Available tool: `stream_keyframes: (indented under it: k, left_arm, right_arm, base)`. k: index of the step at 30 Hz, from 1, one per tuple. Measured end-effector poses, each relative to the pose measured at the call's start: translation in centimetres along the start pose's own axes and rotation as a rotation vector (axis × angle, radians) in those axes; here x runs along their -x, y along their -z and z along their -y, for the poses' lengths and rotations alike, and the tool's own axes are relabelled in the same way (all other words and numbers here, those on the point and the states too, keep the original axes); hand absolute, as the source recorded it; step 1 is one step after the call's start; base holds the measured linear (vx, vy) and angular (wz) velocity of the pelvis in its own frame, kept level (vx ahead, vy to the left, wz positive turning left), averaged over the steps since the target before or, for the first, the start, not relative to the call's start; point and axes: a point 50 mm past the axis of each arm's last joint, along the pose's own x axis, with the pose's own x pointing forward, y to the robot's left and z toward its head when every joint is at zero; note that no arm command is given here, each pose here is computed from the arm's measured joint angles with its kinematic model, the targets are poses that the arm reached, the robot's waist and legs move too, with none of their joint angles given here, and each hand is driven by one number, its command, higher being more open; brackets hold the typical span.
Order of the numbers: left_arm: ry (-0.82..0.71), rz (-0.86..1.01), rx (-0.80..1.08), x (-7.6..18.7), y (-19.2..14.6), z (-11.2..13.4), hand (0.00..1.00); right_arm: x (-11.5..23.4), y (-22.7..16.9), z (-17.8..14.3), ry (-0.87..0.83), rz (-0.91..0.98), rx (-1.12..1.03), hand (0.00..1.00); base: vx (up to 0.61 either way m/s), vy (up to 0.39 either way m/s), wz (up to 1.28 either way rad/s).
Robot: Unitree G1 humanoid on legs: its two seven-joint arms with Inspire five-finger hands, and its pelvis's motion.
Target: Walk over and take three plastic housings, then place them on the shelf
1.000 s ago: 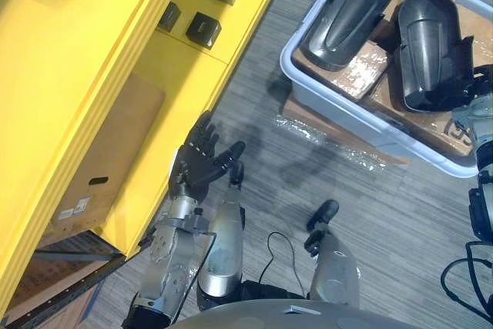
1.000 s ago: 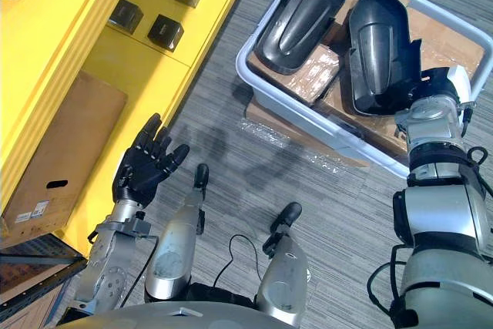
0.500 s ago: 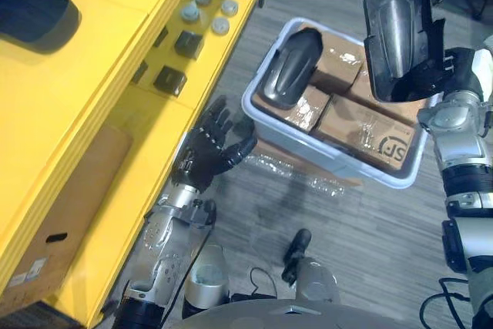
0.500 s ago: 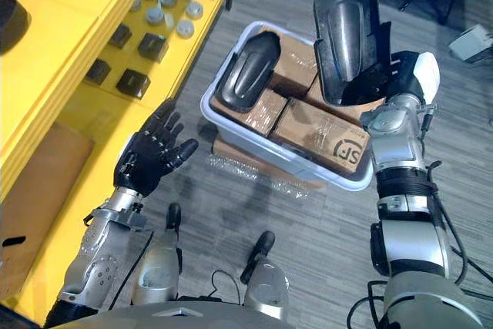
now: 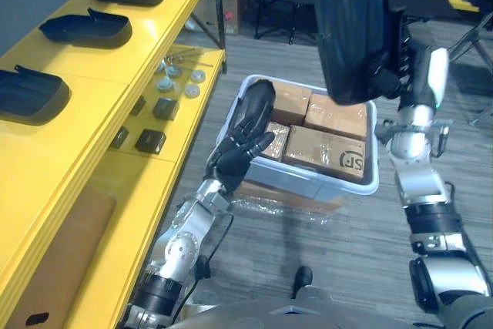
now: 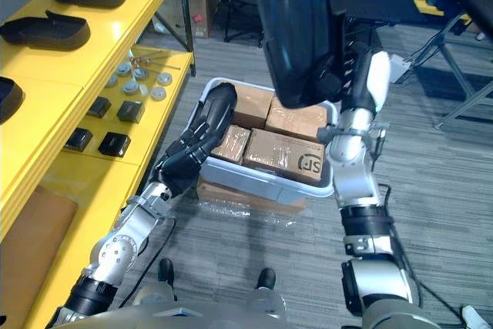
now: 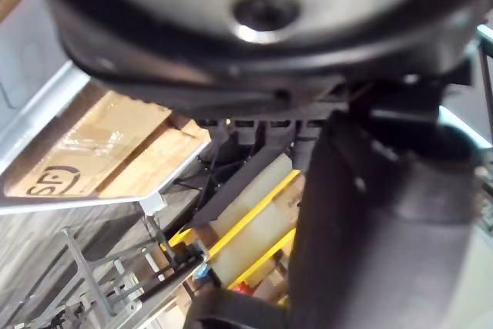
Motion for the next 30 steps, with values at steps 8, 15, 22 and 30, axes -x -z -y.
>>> stream_keyframes:
  k: [8,15,22,30]
  left_arm:
    - [-0.017,0.069,-0.009,-2.6,-0.7,2.4,1.0]
    - [-0.079,0.029,-0.032,-3.2,0.1,1.7,1.0]
    - [-0.112,-0.072,-0.175,-3.1,1.3,1.0,1.0]
    - [-0.172,-0.122,-0.37,-3.1,1.7,0.2,0.0]
  right_arm:
    - [4.9,1.1,-6.2,-0.292,-0.085,-0.086,0.0]
    - [7.1,1.7,-9.6,-0.446,-0.134,-0.089,0.0]
    - [8.2,2.4,-10.9,-0.501,-0.175,-0.08,0.0]
    - [9.0,2.2,-11.8,-0.549,-0.183,-0.109,0.0]
  base:
    - [-0.02,-0.009,-0.11]
    - [0.0,-0.001,-0.01]
    - [-0.02,0.001,0.0]
    - [0.0,0.0,0.0]
